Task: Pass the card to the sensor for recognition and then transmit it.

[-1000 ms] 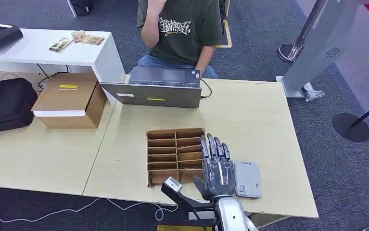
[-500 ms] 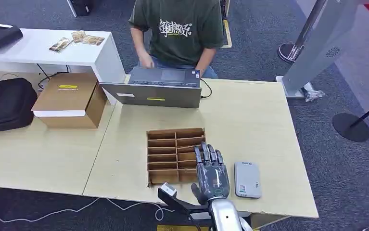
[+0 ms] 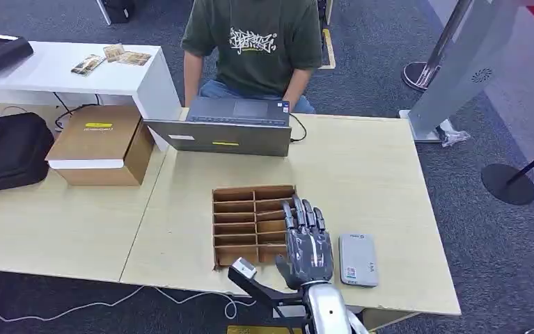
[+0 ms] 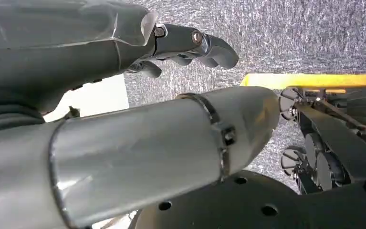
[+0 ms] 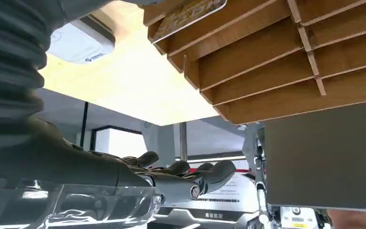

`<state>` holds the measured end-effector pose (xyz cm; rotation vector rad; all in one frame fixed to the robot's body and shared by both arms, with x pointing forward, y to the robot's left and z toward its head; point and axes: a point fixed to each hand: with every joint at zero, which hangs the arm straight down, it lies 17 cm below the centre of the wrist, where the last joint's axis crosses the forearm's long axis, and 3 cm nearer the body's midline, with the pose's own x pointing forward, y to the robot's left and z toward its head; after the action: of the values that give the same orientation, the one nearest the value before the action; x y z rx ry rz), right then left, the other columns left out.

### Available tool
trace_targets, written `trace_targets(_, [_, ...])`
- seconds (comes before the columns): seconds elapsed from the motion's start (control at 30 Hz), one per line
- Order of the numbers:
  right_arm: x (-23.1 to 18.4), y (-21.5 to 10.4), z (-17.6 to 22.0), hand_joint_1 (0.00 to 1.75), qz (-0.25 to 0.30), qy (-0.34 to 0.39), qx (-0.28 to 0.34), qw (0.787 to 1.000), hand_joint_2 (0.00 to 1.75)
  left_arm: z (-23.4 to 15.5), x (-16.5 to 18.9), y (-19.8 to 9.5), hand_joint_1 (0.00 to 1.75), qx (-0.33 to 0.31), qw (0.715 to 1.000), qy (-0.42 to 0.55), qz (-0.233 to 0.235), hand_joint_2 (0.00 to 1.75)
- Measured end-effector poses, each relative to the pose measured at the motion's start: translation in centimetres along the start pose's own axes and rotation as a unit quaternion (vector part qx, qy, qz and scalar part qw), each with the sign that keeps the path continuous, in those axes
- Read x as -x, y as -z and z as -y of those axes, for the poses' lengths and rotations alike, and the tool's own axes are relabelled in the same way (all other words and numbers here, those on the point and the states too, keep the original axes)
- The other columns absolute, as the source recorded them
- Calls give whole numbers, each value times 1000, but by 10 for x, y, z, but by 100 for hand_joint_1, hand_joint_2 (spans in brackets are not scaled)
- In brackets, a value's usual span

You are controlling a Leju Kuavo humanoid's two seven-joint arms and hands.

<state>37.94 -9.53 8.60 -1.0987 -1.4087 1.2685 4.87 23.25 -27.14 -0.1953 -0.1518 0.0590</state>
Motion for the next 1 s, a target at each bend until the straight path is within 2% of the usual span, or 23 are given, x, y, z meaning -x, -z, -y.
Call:
trace_targets(0.6, [6,-5,-30,0,-2,-25,-49,999,175,-14,-1,-2,0,-10,1000,1,-1,0])
trace_targets(1.0, [7,1,-38,0,17,-63,-51,997,175,-18,-1,-2,0,-13,1000,1,-1,0])
